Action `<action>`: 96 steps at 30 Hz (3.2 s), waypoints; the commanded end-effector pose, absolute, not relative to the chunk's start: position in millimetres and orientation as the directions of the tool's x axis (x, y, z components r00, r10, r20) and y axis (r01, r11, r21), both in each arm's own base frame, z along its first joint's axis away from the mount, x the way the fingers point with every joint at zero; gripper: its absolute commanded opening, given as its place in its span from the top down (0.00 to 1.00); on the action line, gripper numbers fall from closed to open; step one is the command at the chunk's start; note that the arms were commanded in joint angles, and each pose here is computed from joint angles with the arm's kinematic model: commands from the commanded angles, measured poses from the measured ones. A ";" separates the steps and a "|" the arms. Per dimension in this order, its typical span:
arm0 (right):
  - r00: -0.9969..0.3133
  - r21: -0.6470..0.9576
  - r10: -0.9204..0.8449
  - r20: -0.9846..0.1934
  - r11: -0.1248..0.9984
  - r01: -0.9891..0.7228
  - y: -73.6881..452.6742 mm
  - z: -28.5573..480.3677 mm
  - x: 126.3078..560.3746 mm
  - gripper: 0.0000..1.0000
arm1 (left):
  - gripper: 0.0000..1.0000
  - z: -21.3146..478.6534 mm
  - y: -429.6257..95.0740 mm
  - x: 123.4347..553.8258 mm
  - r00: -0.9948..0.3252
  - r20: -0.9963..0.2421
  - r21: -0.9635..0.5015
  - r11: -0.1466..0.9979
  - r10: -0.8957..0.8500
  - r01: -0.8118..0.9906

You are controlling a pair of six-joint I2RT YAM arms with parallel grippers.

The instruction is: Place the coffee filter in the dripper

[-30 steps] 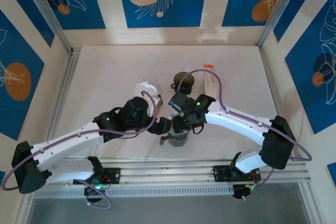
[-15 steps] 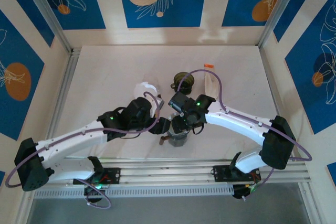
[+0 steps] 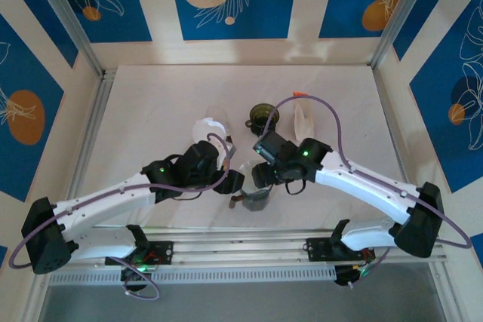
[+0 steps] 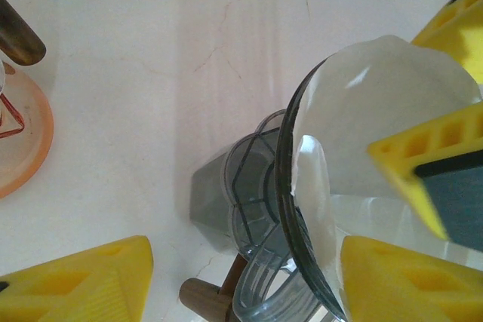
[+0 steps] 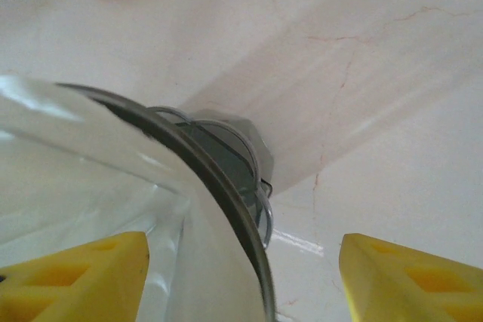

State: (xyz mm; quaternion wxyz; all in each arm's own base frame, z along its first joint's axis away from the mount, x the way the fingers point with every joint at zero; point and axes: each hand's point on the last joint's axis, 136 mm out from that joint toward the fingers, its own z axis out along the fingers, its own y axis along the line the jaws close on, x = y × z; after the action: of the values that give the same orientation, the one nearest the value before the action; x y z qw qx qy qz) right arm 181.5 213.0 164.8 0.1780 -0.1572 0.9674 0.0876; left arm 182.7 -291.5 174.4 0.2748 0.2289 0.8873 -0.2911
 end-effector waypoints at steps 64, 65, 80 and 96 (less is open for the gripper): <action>-0.913 0.488 -0.123 -0.388 0.813 -0.317 201.3 51.9 93.0 0.50 | 0.05 208.8 -156.5 167.1 -0.629 -0.762 -0.432 0.843 -0.151 0.321; -0.913 0.501 -0.123 -0.388 0.804 -0.321 204.0 52.5 92.6 0.52 | 0.06 205.0 -156.4 167.0 -0.635 -0.757 -0.437 0.843 -0.155 0.314; -0.955 0.713 0.000 -0.297 0.666 -0.221 229.8 49.7 93.3 0.64 | 0.10 198.2 -155.2 167.6 -0.654 -0.734 -0.471 0.832 -0.185 0.293; -0.955 0.741 0.085 -0.284 0.652 -0.162 248.8 43.6 119.0 0.68 | 0.10 200.3 -149.3 168.1 -0.650 -0.734 -0.470 0.838 -0.197 0.277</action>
State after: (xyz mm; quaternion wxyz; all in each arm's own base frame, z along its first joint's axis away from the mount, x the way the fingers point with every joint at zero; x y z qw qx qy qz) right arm 110.6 239.7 34.1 0.1334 -0.0283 0.9106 0.3900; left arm 169.0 -154.7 201.6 0.4210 0.0317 0.8597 -0.2877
